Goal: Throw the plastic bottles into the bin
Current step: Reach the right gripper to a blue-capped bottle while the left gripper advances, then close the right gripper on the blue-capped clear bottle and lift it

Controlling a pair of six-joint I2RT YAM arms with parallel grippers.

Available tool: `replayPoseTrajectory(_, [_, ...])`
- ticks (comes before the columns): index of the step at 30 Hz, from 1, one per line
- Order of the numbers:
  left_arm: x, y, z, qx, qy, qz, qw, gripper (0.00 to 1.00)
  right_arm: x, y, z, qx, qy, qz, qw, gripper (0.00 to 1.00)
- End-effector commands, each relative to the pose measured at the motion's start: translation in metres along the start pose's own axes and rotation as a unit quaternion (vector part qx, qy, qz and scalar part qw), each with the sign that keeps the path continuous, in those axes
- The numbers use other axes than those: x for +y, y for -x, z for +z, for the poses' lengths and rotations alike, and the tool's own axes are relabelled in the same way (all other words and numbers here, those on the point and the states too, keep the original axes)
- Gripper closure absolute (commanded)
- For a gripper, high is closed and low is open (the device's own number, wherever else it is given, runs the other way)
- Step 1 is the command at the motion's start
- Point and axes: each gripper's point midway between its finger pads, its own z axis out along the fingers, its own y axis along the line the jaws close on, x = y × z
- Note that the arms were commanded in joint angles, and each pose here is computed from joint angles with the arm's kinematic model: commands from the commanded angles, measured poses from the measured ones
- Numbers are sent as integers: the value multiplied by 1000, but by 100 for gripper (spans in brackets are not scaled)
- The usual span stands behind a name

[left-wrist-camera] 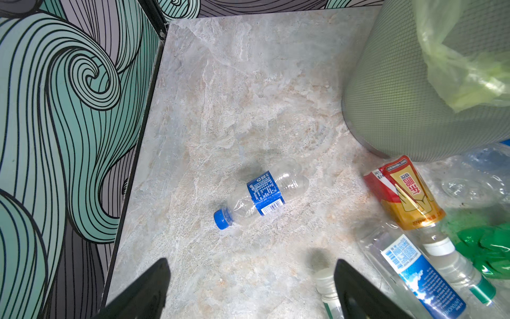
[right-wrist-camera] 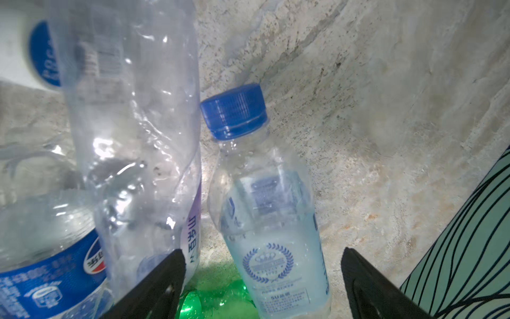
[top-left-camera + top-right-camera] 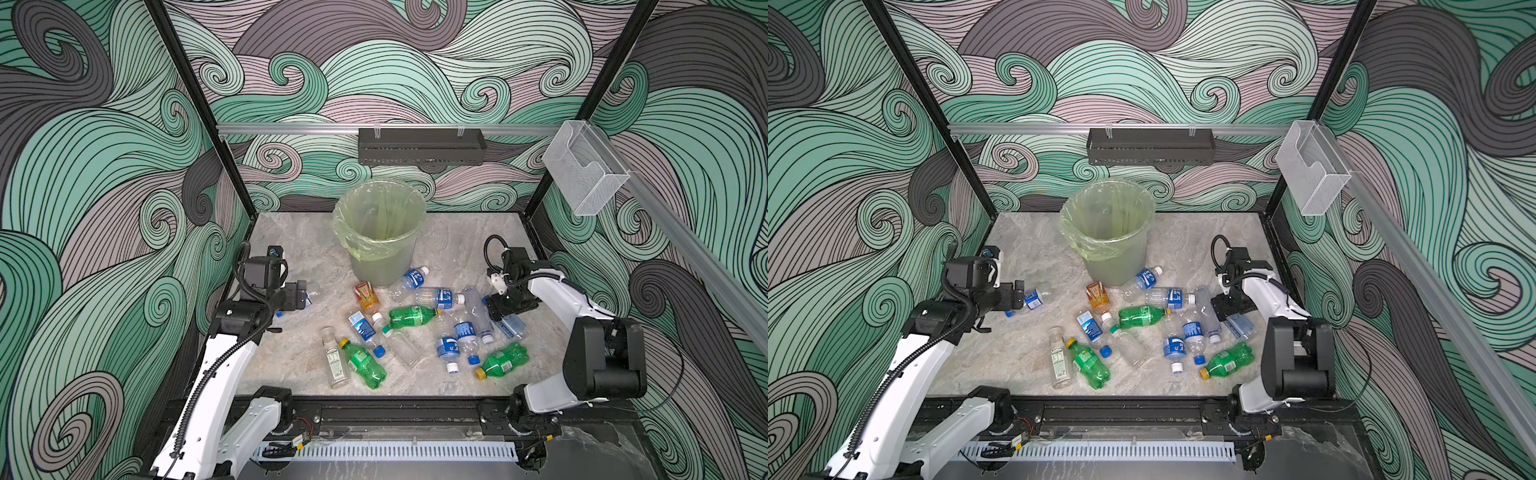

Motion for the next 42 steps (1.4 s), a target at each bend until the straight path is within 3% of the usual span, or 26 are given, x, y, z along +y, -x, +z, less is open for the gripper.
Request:
replayPoseTrajectory(1, [5, -2, -9, 2, 9, 8, 1000, 5, -8, -4, 9, 15, -13, 13, 1000, 13])
replayPoseTrajectory(14, [1, 1, -17, -16, -6, -18, 1000, 5, -9, 4, 43, 38, 6, 31, 999, 19])
replayPoseTrajectory(22, [6, 2, -22, -18, 4, -24, 1000, 5, -12, 11, 51, 41, 8, 57, 998, 37])
replayPoseTrajectory(26, [5, 2, -21, -21, 2, -31, 999, 5, -17, 26, 37, 12, 5, 78, 997, 48])
replayPoseTrajectory(36, [-2, 2, -16, -19, -16, -36, 999, 5, -41, 51, -27, -81, -40, 128, 988, 54])
replayPoseTrajectory(42, [-3, -1, -8, -11, -13, -34, 999, 5, -8, 79, -87, -207, 57, 128, 968, 56])
